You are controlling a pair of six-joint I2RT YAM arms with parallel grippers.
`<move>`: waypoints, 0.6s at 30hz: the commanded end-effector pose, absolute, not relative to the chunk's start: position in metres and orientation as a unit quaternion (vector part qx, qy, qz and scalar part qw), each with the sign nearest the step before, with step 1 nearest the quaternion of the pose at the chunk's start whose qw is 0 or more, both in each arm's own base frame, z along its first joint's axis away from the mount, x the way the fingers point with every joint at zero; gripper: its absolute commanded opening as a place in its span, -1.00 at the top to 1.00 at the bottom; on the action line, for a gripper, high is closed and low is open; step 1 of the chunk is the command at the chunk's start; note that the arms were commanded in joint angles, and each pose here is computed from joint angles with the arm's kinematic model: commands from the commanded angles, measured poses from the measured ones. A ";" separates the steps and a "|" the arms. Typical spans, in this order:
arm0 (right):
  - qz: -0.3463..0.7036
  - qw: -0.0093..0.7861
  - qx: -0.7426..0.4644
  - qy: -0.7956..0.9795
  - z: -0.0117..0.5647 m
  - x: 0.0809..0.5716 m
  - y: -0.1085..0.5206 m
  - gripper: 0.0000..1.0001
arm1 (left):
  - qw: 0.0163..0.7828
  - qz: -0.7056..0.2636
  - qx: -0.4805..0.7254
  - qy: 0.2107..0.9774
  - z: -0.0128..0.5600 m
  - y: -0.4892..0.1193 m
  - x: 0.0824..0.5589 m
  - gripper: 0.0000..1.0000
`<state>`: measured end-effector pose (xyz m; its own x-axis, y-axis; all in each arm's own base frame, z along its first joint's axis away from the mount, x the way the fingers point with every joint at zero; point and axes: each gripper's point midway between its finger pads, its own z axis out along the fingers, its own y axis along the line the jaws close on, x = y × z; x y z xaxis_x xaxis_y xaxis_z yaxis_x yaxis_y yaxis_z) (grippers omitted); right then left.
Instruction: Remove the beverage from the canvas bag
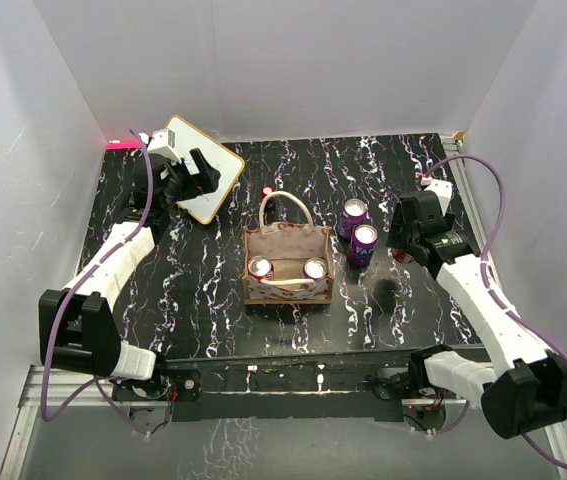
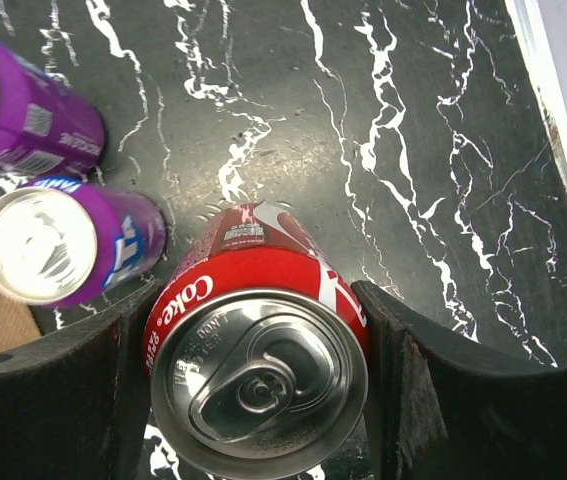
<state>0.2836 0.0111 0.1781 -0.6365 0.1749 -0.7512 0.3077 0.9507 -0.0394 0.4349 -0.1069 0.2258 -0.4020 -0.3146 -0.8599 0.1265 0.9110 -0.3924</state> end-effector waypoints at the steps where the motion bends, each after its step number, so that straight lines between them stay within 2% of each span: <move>1: -0.046 0.477 0.192 0.856 0.201 0.330 0.005 0.85 | 0.565 -0.210 -0.055 0.796 0.250 -0.107 0.438 -0.94; 6: -0.038 0.487 0.216 0.845 0.217 0.371 0.001 0.85 | 0.564 -0.210 -0.055 0.797 0.250 -0.107 0.439 -0.94; 12: -0.077 0.453 0.230 0.858 0.203 0.411 -0.012 0.85 | 0.569 -0.208 -0.055 0.794 0.254 -0.106 0.438 -0.94; 18: -0.094 0.462 0.252 0.845 0.199 0.442 -0.031 0.85 | 0.572 -0.205 -0.055 0.792 0.256 -0.104 0.437 -0.95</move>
<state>0.4002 -0.0129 0.1491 -0.6273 0.3170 -0.7113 0.4539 0.8910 -0.0032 0.4346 -0.1066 0.2250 -0.4045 -0.3139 -0.8590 0.1243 0.9117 -0.3917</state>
